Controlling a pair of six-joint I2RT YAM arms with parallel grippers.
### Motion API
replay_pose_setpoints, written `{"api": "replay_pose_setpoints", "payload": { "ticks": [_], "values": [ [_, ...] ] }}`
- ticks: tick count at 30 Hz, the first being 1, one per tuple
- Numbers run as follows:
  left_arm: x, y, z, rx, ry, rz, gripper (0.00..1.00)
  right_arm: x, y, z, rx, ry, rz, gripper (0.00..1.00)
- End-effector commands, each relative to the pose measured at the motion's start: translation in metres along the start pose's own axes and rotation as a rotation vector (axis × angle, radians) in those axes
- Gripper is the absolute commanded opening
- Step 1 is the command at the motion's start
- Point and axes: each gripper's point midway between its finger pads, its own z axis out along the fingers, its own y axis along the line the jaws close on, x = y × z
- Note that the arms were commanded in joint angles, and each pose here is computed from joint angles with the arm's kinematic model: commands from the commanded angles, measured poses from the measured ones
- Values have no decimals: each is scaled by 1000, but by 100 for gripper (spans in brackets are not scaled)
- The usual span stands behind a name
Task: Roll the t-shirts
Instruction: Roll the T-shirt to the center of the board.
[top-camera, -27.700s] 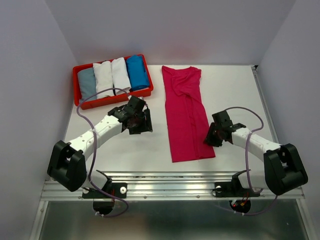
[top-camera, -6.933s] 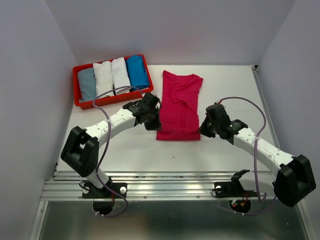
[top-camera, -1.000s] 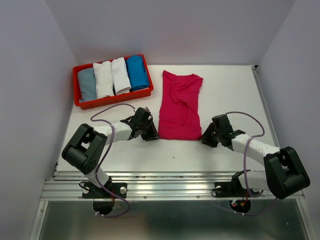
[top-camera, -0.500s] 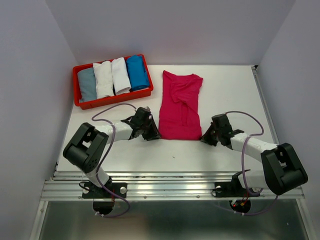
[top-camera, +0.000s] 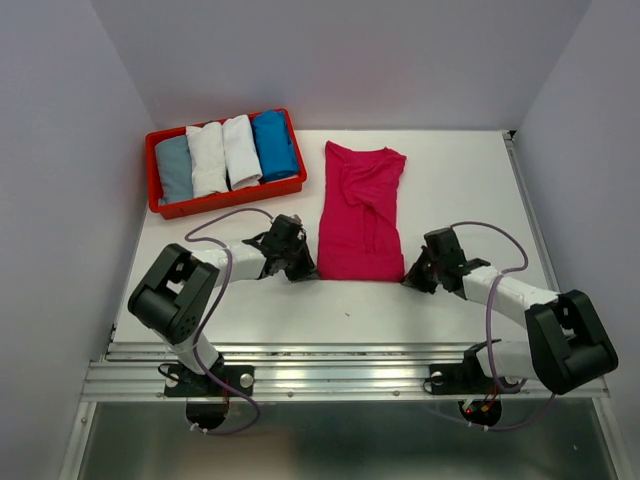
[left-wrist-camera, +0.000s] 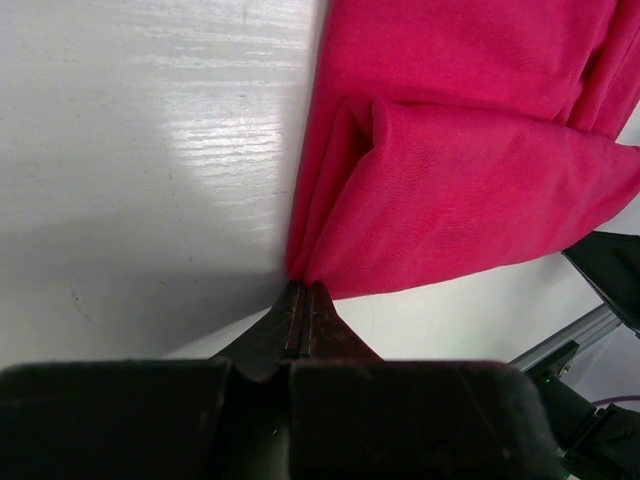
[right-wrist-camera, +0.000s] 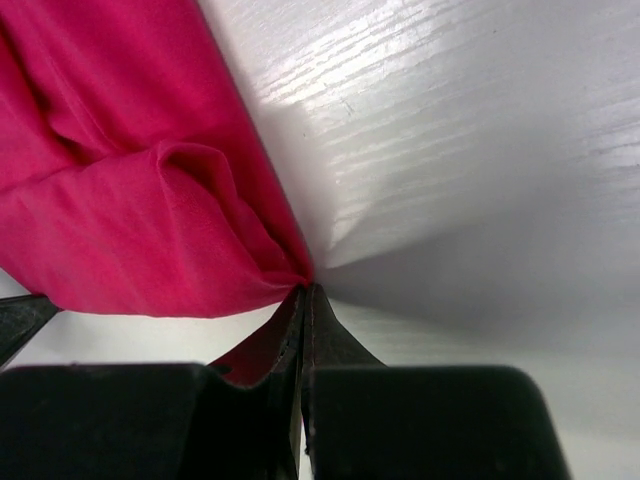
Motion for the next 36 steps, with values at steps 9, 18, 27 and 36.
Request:
{"api": "replay_pose_setpoints", "payload": {
  "ticks": [9,18,27,36],
  "values": [
    [37,8,-30,0,98,-1,0,32,-9,-32,-33,136,-66,1],
    [50,-3,-56,11,105,-28,0,34,-6,-52,-38,147,-39,1],
    [39,-21,-67,27,131,-25,0,14,7,-64,-22,100,-68,1],
    [20,-24,-67,19,129,-61,0,-3,16,-61,8,75,-95,1]
  ]
}}
